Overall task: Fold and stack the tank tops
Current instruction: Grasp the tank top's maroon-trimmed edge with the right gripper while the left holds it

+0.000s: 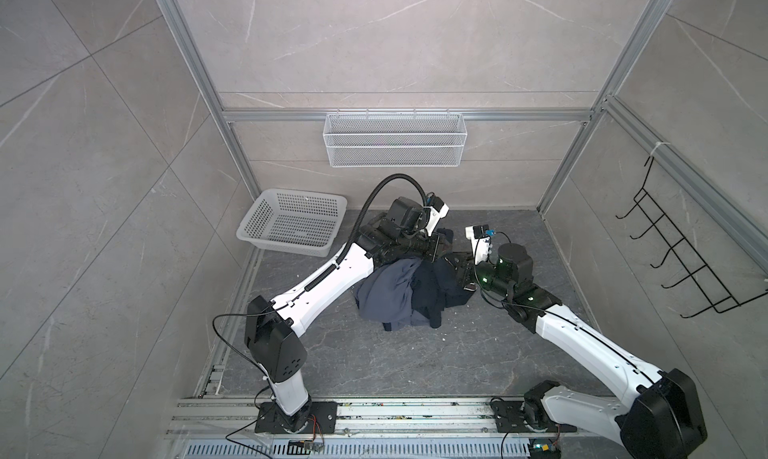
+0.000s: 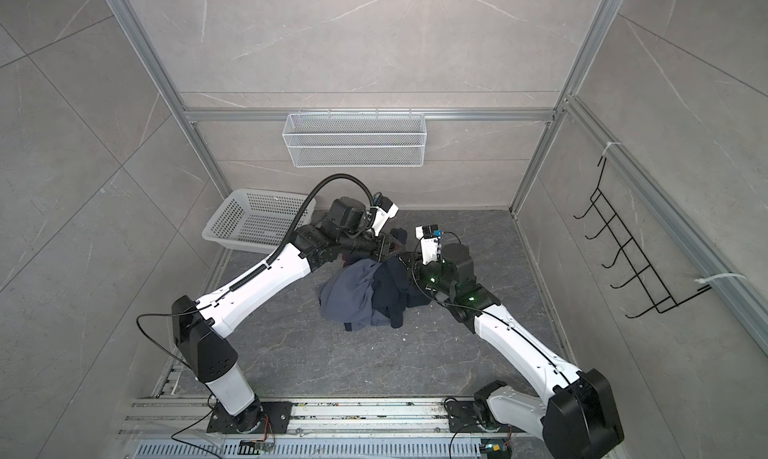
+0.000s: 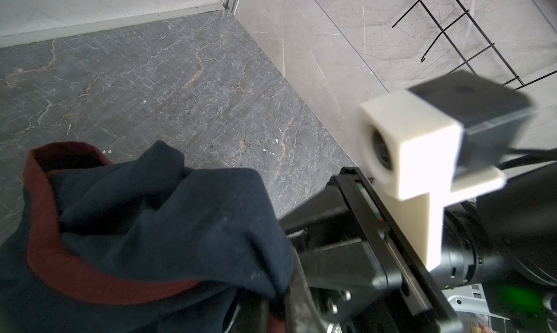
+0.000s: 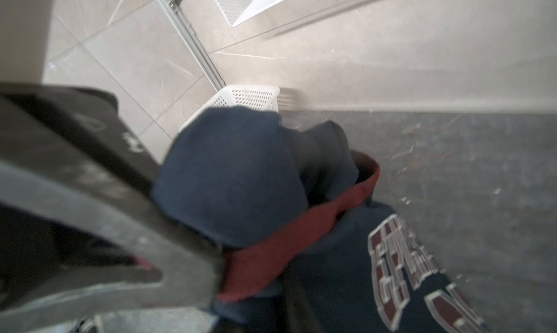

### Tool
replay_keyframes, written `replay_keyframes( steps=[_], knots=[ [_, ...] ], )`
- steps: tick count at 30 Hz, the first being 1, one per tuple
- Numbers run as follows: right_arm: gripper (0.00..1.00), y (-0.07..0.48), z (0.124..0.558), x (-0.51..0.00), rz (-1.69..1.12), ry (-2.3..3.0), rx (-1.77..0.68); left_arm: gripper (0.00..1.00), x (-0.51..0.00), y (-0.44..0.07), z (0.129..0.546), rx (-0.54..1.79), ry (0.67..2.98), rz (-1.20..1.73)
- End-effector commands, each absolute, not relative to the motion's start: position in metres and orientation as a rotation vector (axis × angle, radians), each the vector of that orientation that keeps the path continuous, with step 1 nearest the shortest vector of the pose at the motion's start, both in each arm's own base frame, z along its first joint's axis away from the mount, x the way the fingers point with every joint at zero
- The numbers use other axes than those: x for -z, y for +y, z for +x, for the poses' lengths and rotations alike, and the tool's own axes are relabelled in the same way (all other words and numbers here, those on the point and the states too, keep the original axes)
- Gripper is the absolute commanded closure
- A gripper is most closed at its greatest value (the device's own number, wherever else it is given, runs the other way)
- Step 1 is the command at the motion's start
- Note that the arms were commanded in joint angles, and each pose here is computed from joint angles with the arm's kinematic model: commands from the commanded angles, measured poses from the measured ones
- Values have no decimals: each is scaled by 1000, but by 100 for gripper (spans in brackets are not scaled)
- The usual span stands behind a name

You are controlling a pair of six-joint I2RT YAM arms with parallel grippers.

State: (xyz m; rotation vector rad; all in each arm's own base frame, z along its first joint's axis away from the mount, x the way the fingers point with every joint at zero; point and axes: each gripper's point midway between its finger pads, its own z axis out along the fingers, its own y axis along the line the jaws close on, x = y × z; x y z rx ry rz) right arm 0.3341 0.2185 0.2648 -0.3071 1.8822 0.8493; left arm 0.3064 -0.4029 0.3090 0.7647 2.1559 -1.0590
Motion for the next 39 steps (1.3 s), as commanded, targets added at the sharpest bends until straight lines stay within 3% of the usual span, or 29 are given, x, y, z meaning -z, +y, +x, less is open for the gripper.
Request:
replay_keyframes(
  steps=[1,4,8,14,20,23,27,30,39],
  knots=[
    [100,196,344,-284,-199,1849,-730,66,-346,-381,303,1000,2075,687],
    [100,160,347,-276,-25,1924,-548,35,-331,-333,321,713,2142,489],
    [100,132,341,-262,69,2025,-387,15,-293,-274,327,400,2236,300],
    [100,146,331,-259,45,2024,-521,10,-199,-279,329,274,2489,274],
    [100,141,325,-270,50,2003,-514,8,-136,-285,345,180,2610,249],
    [100,137,320,-276,54,1994,-503,17,-110,-287,351,226,2688,212],
    [100,126,316,-278,89,1994,-456,71,-109,-277,359,278,2695,142],
    [100,110,314,-276,146,2020,-369,97,-139,-260,370,319,2627,88],
    [100,87,304,-276,219,2031,-264,100,-307,-127,426,321,2266,-231]
  ],
)
